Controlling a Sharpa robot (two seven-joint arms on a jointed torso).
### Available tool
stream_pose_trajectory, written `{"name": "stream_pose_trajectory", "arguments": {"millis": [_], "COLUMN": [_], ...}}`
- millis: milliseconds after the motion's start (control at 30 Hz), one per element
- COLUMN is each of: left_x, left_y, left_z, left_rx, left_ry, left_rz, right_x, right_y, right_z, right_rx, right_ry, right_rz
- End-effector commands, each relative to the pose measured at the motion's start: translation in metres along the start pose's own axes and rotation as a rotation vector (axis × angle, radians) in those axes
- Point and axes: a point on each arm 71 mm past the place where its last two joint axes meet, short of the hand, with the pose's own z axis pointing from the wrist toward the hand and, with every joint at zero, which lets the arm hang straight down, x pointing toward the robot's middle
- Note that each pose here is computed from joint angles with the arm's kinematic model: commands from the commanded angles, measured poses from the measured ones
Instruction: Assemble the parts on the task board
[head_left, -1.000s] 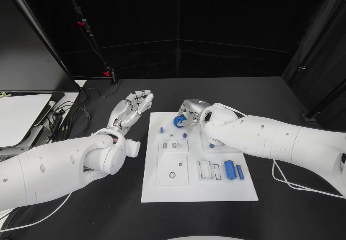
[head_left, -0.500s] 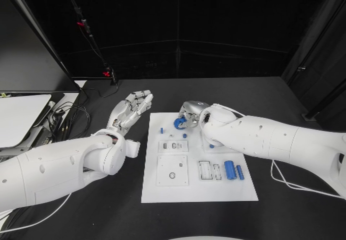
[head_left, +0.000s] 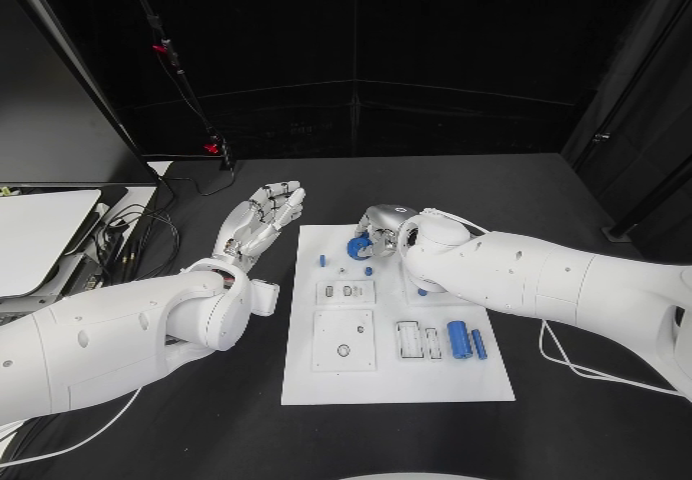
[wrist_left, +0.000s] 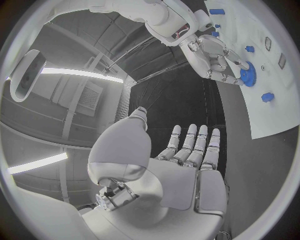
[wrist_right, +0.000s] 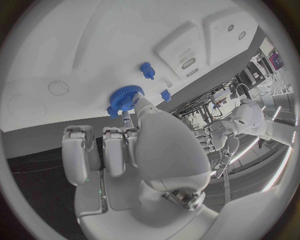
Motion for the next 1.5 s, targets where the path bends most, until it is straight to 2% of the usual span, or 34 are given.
{"name": "stream_pose_trajectory", "arguments": {"millis": [33,233,400,600,800,967,1100,1333,1500], "left_x": [0.0011,0.0009,0.0007,-0.0001,-0.0014,-0.0018,-0.0009,0.0003,-0.0002], "left_y": [-0.0186,-0.0185,-0.0183,-0.0178,-0.0172,-0.0167,-0.0161,-0.0154,-0.0144], "left_z": [-0.0015,-0.0013,-0.0012,-0.0007,-0.0003,0.0003,0.0012,0.0018,0.0014], "left_rx": [0.251,0.25,0.249,0.249,0.247,0.248,0.248,0.25,0.247], "left_ry": [0.011,0.009,0.008,0.008,0.005,0.004,0.007,0.011,0.01], "left_rz": [-0.003,-0.001,0.0,0.001,0.004,0.006,0.005,0.003,0.005], "right_x": [0.001,0.001,-0.002,-0.011,-0.027,-0.043,-0.049,-0.054,-0.056], "right_y": [0.0,-0.001,-0.002,-0.004,-0.022,-0.051,-0.078,-0.117,-0.145], "right_z": [0.0,-0.001,-0.003,-0.011,-0.036,-0.061,-0.076,-0.094,-0.106], "right_rx": [0.004,-0.002,-0.025,-0.106,-0.155,-0.147,-0.118,-0.118,-0.062], "right_ry": [0.026,0.026,-0.003,-0.115,-0.264,-0.344,-0.355,-0.34,-0.322], "right_rz": [-0.016,0.014,0.073,0.217,0.403,0.498,0.517,0.47,0.445]}}
